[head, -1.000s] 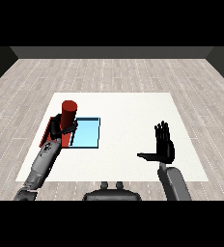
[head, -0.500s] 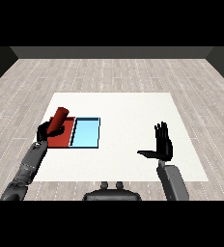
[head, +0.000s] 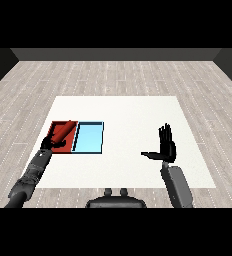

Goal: Pick the red can and put it in the red box

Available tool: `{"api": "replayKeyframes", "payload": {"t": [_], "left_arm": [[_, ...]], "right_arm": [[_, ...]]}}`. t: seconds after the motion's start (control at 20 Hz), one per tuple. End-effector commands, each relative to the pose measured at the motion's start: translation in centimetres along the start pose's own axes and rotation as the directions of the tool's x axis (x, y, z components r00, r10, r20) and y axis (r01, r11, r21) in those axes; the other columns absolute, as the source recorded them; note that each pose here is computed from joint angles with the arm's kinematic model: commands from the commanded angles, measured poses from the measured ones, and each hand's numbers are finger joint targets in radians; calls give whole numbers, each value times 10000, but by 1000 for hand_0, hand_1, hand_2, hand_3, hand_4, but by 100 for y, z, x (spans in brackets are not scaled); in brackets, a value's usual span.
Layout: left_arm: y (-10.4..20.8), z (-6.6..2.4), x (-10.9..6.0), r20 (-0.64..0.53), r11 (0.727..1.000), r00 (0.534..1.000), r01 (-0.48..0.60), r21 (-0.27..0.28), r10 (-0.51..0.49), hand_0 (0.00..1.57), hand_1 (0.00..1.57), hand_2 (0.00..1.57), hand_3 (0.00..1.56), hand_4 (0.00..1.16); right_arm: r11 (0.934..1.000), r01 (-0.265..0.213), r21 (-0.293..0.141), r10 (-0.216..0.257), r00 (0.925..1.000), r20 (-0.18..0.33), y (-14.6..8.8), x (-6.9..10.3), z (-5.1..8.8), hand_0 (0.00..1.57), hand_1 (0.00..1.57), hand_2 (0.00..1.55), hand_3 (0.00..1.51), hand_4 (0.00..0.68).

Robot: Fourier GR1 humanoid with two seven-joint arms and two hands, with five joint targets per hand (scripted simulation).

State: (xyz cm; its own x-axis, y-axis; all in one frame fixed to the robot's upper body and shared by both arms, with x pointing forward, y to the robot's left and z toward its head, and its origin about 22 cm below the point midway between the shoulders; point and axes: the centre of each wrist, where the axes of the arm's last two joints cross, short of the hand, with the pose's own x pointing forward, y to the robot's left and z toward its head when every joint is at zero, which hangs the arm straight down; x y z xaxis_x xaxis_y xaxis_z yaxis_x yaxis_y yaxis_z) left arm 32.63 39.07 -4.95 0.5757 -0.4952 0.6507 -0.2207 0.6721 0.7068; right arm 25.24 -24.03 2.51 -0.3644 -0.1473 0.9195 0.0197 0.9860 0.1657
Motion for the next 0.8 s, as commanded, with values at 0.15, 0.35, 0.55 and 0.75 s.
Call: {"api": "replayKeyframes", "payload": {"t": [0.15, 0.35, 0.55, 0.75], "left_arm": [[121, -25, -219, -517, 9746, 9880, 1345, -1792, -1458, 0, 0, 0, 0, 0], [122, -68, -51, -98, 9946, 9955, -942, -434, 939, 0, 0, 0, 0, 0], [214, -151, 443, 2658, 8616, 8231, -5027, -702, 5019, 0, 0, 0, 0, 0], [-78, -37, 853, 4718, 6532, 4793, -6793, -3346, 7401, 0, 0, 0, 0, 0]], "right_arm": [[9997, 225, -32, -224, 9996, 172, 9, -75, -142, 0, 0, 0, 0, 0], [9995, 225, 234, -232, 9993, 298, -32, -35, -162, 0, 0, 0, 0, 0], [9985, 505, 189, -508, 9986, 124, 55, -105, -18, 0, 0, 0, 0, 0], [9985, 476, 277, -482, 9986, 218, -5, -118, -24, 0, 0, 0, 0, 0]]}}
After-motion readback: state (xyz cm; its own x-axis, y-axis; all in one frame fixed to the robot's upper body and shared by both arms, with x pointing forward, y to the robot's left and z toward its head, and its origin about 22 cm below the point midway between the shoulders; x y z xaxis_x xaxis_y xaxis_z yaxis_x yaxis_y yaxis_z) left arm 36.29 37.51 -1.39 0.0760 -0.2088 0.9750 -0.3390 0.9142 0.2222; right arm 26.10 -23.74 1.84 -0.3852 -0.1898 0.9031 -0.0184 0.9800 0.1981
